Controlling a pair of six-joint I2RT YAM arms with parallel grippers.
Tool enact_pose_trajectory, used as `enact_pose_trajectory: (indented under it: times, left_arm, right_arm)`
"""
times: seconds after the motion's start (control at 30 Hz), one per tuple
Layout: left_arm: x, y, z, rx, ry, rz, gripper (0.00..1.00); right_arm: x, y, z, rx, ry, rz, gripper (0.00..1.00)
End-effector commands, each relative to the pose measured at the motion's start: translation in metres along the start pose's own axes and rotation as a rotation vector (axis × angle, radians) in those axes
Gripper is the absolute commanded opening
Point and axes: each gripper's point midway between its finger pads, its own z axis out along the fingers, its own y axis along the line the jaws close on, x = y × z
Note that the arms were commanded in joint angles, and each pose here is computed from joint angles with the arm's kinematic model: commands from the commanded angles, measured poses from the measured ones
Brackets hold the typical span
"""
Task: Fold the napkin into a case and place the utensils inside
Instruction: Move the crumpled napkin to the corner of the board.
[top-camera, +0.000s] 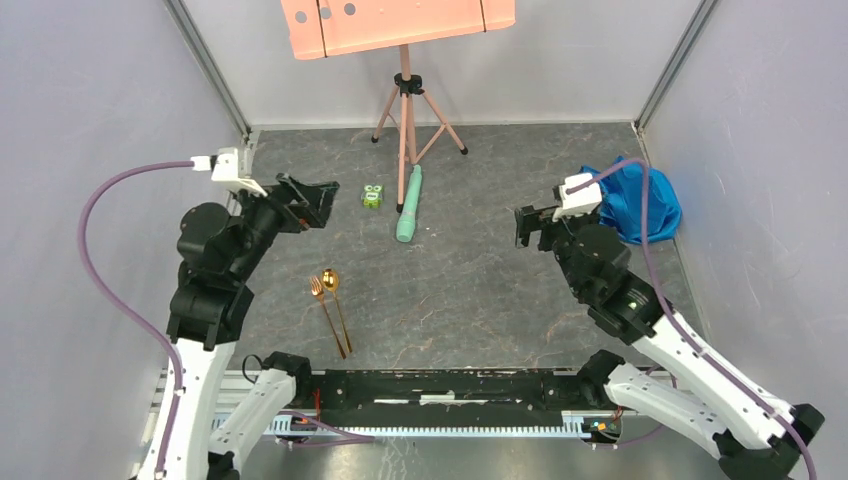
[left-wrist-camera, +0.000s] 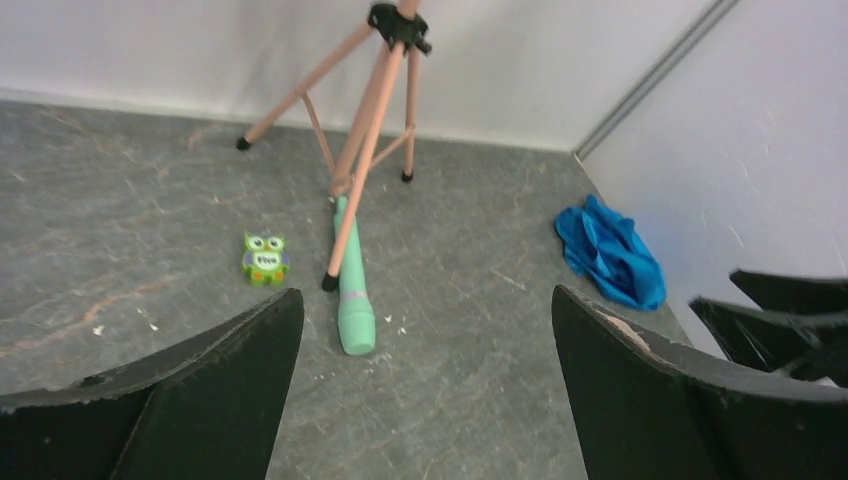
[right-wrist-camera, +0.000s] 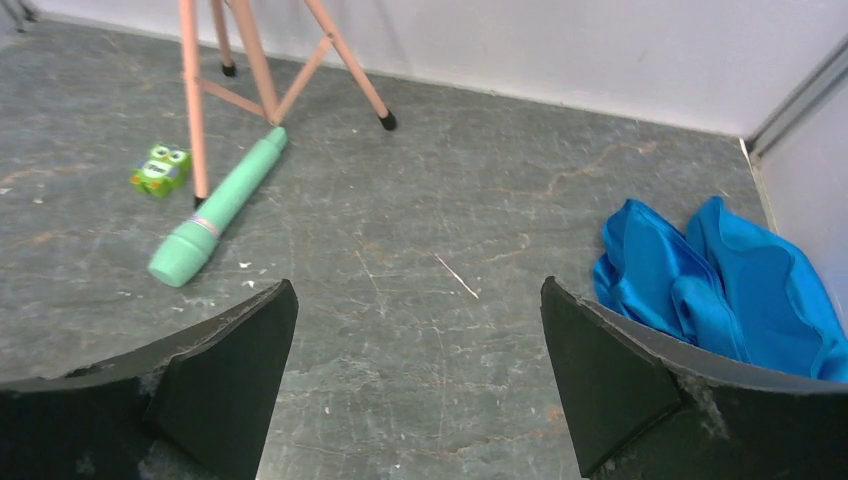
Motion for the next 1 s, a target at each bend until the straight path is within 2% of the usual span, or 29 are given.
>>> enact_pose_trajectory:
  times: [0.0, 0.07, 0.17, 0.3, 0.47, 0.63, 0.73, 0.87, 0.97]
  left_arm:
    - [0.023, -0.010, 0.019, 0.080, 0.072, 0.056, 1.00]
    - [0.039, -0.013, 0.025, 0.098, 0.115, 0.050, 1.00]
    - [0.059, -0.013, 0.033, 0.103, 0.164, 0.037, 1.00]
    - [0.075, -0.006, 0.034, 0.078, 0.180, 0.060, 1.00]
    - [0.080, -0.001, 0.024, 0.050, 0.155, 0.115, 1.00]
    - [0.090, -0.009, 0.018, 0.084, 0.167, 0.131, 1.00]
    - [0.094, -0.014, 0.016, 0.109, 0.172, 0.130, 1.00]
    - [0.097, -0.019, 0.014, 0.125, 0.181, 0.135, 1.00]
    - [0.100, -0.022, 0.013, 0.139, 0.186, 0.134, 1.00]
  right_arm:
    - [0.014, -0.003, 0.023, 0.097, 0.039, -0.018, 0.98]
    - [0.030, 0.002, 0.037, 0.109, 0.078, -0.057, 0.98]
    - [0.053, -0.008, 0.057, 0.233, 0.139, -0.078, 0.98]
    - [0.081, -0.039, 0.084, 0.337, 0.207, 0.006, 0.98]
    - [0.106, -0.120, 0.111, 0.531, 0.278, 0.162, 0.98]
    - [0.130, -0.203, 0.126, 0.701, 0.366, 0.216, 0.98]
    - [0.155, -0.250, 0.132, 0.784, 0.463, 0.234, 0.98]
    - [0.191, -0.281, 0.143, 0.770, 0.569, 0.271, 0.98]
    - [0.215, -0.285, 0.147, 0.709, 0.630, 0.272, 0.98]
